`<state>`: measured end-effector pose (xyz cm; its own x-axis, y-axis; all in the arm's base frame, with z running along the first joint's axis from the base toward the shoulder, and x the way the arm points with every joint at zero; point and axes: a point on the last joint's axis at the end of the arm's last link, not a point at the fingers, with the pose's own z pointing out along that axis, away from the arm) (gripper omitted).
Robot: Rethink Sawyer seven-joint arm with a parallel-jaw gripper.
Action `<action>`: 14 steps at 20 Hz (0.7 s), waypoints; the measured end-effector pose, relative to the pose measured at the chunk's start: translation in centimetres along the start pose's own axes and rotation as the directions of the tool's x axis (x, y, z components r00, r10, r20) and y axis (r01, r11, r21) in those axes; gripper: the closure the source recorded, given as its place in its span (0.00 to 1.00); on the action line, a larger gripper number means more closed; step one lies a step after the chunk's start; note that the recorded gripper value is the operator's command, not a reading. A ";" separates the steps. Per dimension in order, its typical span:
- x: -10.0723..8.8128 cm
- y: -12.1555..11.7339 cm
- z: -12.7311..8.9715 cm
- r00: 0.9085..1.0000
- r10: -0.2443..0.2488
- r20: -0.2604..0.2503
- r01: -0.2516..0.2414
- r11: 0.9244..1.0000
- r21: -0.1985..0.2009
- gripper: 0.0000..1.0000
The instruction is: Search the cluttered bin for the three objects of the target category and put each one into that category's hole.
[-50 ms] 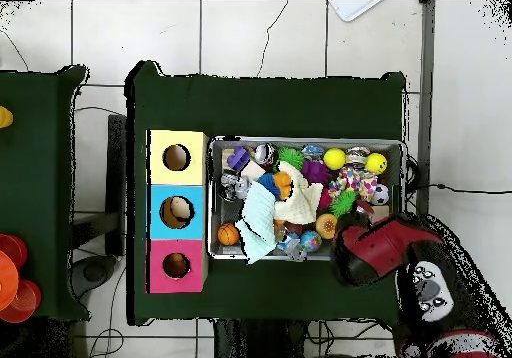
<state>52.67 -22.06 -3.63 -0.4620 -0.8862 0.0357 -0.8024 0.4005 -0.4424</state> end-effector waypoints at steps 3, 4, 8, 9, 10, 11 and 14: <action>0.6 0.3 0.6 0.999 -0.011 -0.038 0.011 1.000 0.000 0.00; 1.0 0.4 0.7 0.999 -0.011 -0.046 0.010 1.000 -0.002 0.00; 2.7 0.5 0.6 0.997 0.012 -0.077 -0.012 1.000 -0.007 0.00; 3.2 0.5 0.6 0.996 0.026 -0.085 -0.027 1.000 -0.007 0.00; 3.7 0.3 0.5 0.995 0.044 -0.093 -0.044 0.999 -0.005 0.00; 4.3 -0.1 0.2 0.992 0.076 -0.099 -0.076 0.997 0.000 0.00; 5.7 -1.0 -0.5 0.982 0.152 -0.115 -0.151 0.988 0.012 0.00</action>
<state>50.62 -27.37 -2.56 -0.6187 -0.7825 0.0707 -0.7185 0.5271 -0.4537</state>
